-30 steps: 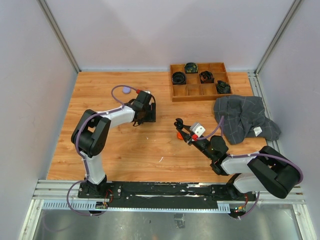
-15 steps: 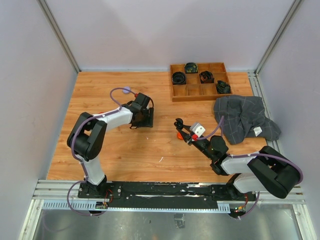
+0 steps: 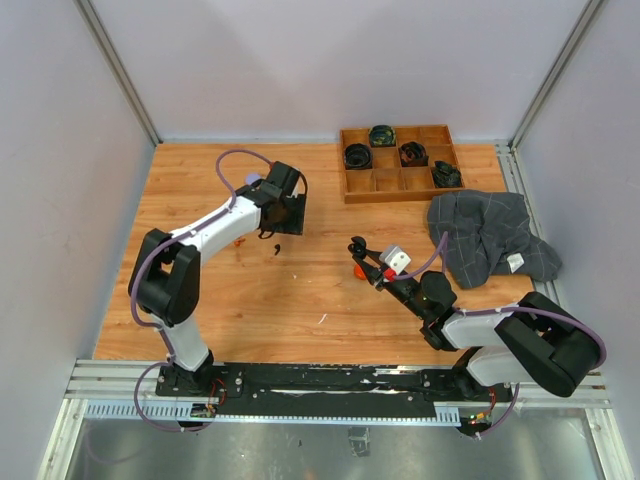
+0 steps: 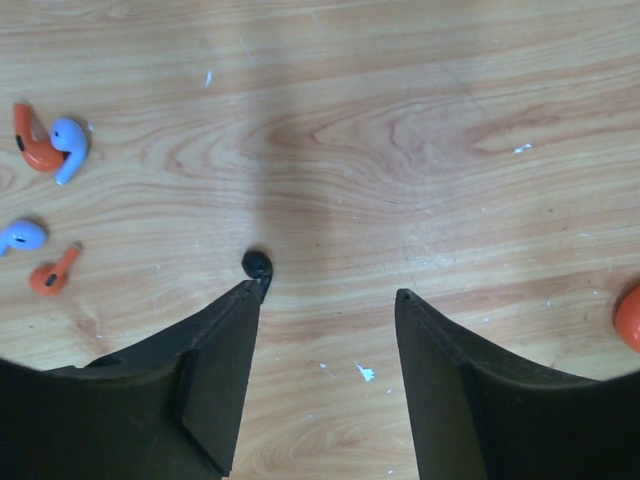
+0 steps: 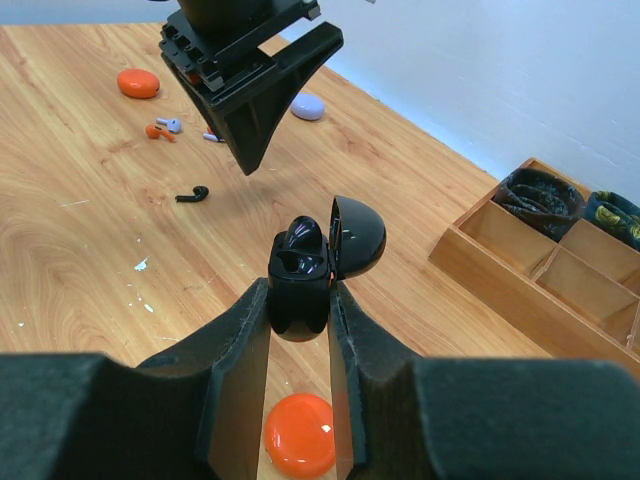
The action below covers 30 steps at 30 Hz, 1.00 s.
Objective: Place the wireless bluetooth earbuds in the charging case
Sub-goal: Pick up the earbud from the center of the board.
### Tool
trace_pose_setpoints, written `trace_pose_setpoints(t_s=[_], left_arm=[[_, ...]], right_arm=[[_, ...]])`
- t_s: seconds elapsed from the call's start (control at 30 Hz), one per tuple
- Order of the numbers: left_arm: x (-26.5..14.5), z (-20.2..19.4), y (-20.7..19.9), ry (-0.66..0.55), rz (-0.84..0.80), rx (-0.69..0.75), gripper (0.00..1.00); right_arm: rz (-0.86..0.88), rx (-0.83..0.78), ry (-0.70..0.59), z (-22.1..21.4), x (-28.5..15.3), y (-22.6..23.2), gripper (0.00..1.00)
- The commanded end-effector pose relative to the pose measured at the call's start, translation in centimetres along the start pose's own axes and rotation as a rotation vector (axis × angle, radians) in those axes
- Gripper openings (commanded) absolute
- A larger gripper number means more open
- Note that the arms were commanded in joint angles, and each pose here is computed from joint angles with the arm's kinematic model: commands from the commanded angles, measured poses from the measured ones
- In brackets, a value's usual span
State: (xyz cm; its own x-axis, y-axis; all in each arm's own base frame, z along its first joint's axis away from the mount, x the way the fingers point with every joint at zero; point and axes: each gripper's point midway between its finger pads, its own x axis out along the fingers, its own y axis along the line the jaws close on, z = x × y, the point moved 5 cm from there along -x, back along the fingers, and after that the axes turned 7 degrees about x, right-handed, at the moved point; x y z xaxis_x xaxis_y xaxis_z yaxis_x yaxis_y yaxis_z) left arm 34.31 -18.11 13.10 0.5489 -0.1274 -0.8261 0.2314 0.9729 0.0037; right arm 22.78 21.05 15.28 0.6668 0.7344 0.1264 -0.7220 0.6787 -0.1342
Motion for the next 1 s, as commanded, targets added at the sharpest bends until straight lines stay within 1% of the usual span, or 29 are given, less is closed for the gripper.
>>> trace_pose_setpoints(t_s=[0.0, 0.23, 0.4, 0.7, 0.8, 0.97], left_arm=[[1.2, -1.2, 2.0, 0.126, 0.07, 0.072, 0.6], [3.2, -1.3, 2.7, 0.208, 0.071, 0.111, 0.53], [4.3, -1.9, 3.1, 0.263, 0.075, 0.11, 0.46], [5.9, -3.1, 3.0, 0.319, 0.065, 0.113, 0.43], [6.3, -3.7, 3.0, 0.34, 0.062, 0.107, 0.4], [6.6, -4.6, 3.1, 0.367, 0.06, 0.095, 0.3]], right_arm=[[-0.009, -0.007, -0.042, 1.0, 0.1, 0.1, 0.01], [-0.012, -0.007, -0.043, 1.0, 0.0, 0.0, 0.01], [-0.013, -0.009, -0.037, 1.0, 0.1, 0.0, 0.01], [-0.009, -0.009, -0.029, 0.9, 0.1, 0.0, 0.01], [-0.009, -0.01, -0.029, 0.9, 0.1, 0.0, 0.01], [-0.009, -0.01, -0.031, 1.0, 0.1, 0.0, 0.01]])
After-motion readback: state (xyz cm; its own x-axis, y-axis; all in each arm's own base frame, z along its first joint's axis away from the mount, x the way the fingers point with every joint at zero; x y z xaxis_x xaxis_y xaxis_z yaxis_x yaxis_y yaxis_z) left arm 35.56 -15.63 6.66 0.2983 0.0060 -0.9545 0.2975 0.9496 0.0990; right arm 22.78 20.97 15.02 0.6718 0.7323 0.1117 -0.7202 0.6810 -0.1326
